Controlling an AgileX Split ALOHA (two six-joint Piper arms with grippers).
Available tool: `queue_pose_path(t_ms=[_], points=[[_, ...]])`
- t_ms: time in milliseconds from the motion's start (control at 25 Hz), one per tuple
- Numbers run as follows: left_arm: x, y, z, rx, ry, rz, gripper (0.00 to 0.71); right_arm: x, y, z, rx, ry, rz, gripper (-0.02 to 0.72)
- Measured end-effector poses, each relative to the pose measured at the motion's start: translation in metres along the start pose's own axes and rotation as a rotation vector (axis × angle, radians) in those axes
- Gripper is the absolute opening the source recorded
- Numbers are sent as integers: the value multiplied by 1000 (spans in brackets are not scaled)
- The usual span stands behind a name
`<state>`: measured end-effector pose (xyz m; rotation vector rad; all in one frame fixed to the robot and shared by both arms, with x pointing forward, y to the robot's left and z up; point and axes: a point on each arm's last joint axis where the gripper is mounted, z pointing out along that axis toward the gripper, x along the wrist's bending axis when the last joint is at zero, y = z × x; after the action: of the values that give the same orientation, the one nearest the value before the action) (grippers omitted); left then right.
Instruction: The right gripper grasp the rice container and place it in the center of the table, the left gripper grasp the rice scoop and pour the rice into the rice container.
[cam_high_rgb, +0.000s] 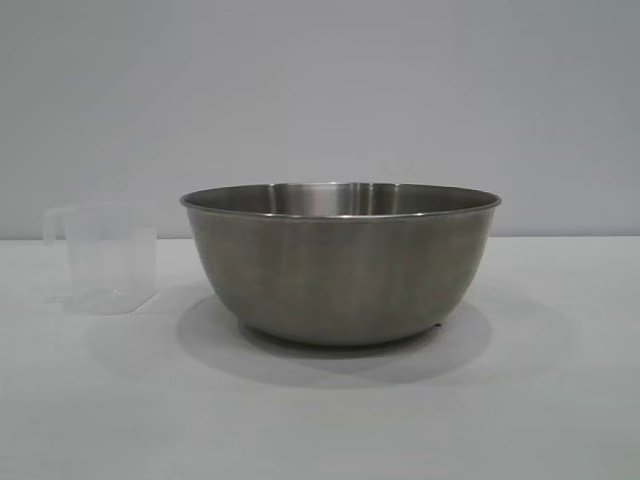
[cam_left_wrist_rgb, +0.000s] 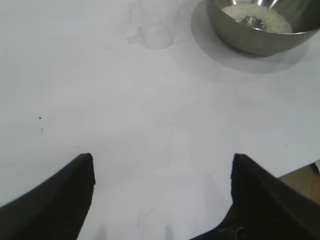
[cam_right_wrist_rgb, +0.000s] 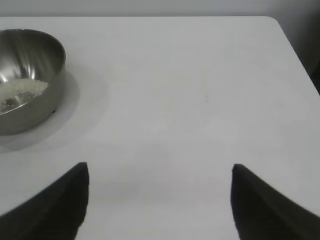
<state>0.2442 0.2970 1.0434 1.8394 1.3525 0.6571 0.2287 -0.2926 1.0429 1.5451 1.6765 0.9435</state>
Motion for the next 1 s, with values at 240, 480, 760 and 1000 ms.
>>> queue_pose_path(t_ms=[240, 480, 760, 1000], points=[[1, 0, 0, -5, 106, -77, 499, 0, 0, 0, 0, 0, 0, 500], [0, -3, -4, -42, 238, -165, 499, 0, 0, 0, 0, 0, 0, 500], [-3, -8, -11, -108, 293, -188, 499, 0, 0, 0, 0, 0, 0, 500], [-3, -8, -11, -107, 293, -188, 499, 0, 0, 0, 0, 0, 0, 500]])
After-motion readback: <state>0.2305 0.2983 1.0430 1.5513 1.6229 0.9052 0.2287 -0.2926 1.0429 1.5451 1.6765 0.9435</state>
